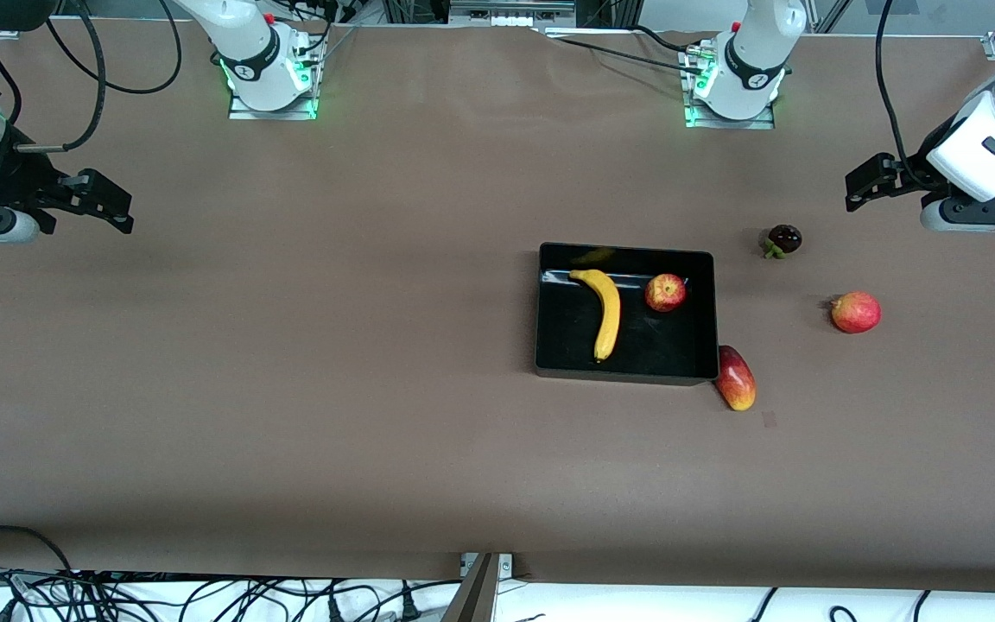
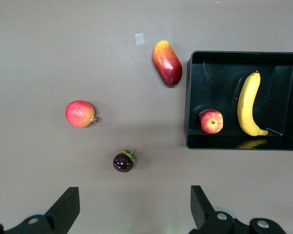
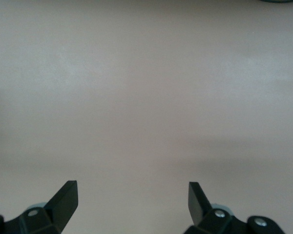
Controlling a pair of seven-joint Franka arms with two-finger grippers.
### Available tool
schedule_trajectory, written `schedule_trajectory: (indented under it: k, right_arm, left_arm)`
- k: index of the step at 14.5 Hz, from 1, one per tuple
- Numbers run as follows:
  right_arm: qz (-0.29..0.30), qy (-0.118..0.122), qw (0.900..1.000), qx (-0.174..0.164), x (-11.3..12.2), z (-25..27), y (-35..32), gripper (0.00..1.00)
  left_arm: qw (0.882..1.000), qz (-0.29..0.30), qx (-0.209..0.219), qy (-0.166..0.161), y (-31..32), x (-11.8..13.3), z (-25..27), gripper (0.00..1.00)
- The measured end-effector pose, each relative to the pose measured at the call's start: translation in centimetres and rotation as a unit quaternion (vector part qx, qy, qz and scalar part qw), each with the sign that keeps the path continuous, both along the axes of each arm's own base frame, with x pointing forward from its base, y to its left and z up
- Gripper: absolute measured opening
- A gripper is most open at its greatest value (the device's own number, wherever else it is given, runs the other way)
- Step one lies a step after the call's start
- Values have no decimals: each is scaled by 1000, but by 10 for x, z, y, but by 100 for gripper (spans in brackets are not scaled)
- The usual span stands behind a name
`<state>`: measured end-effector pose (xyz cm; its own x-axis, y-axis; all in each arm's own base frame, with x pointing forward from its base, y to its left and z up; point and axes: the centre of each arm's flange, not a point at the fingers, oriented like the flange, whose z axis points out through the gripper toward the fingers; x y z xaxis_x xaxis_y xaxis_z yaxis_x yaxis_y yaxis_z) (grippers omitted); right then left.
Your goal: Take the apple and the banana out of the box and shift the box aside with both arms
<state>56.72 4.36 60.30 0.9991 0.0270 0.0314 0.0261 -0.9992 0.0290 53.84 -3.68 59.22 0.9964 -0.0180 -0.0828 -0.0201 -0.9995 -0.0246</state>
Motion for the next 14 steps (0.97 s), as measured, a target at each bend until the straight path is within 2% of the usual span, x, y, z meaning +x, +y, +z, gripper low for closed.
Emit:
schedule_trajectory:
  k: [5,6,8,11,14]
  right_arm:
    - [0,0,1000,0,0,0,0,100]
    - [0,0,1000,0,0,0,0,100]
    - [0,0,1000,0,0,0,0,100]
    - [0,0,1000,0,0,0,0,100]
    - [0,0,1000,0,0,0,0,100]
  left_arm:
    - [1000,-1,0,5,-1,-1,-1,100]
    - [1000,-2,1,12,-2,-3,-2,100]
    - [999,-7,3,51,-7,-7,-16,100]
    - [994,-36,0,103,-45,8,-69,100]
    - [993,-57,-5,106,-99,35,-140,100]
